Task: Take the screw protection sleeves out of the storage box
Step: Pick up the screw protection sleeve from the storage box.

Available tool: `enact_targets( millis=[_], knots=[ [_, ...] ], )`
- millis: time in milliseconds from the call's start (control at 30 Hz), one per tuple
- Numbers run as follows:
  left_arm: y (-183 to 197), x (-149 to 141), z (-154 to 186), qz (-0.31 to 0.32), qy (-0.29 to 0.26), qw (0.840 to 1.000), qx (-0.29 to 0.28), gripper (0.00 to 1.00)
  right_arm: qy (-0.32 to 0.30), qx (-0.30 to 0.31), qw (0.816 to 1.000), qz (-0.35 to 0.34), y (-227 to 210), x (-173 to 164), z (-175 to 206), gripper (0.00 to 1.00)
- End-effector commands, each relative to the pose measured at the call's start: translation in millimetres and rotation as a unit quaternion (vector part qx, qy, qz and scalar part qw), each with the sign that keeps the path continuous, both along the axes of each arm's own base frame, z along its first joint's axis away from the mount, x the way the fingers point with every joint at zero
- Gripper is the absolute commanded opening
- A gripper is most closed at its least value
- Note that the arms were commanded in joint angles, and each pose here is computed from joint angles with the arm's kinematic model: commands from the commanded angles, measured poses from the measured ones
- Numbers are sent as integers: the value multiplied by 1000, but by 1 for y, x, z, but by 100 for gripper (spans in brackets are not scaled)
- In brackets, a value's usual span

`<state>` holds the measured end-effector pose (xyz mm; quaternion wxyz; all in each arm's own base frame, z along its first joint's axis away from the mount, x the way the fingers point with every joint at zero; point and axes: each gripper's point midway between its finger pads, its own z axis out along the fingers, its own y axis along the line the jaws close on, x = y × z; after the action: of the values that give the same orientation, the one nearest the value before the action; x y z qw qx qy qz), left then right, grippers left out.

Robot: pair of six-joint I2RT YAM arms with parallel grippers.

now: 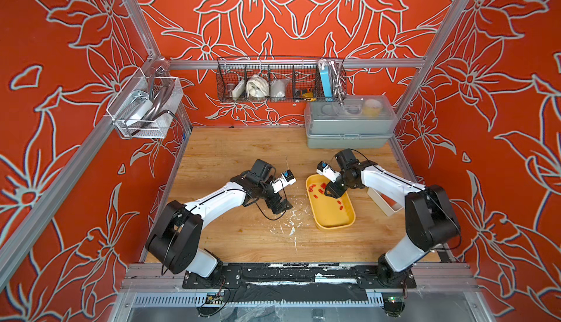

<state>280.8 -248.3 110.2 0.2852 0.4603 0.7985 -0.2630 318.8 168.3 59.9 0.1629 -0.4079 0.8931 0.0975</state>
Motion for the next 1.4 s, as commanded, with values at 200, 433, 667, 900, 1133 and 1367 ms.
enact_targets(
  millis=[200, 433, 667, 900, 1133, 1367],
  knots=[
    [-31, -11, 13, -52, -13, 997, -48, 98, 16, 4, 1000, 0, 14, 11, -10, 35],
    [-33, -11, 12, -49, -14, 997, -50, 98, 29, -4, 1000, 0, 18, 9, -21, 30],
    [-31, -9, 12, -45, -23, 998, -42, 98, 36, -13, 999, 3, 22, 9, -28, 26],
    [-29, -8, 13, -42, -31, 998, -35, 98, 39, -19, 999, 4, 25, 13, -30, 21],
    [-23, -5, 13, -31, -44, 998, -22, 98, 45, -16, 999, 5, 27, 14, -29, 11],
    [-14, 0, 14, -14, -60, 998, -2, 98, 28, -13, 999, 11, 25, 11, -6, 3]
  ],
)
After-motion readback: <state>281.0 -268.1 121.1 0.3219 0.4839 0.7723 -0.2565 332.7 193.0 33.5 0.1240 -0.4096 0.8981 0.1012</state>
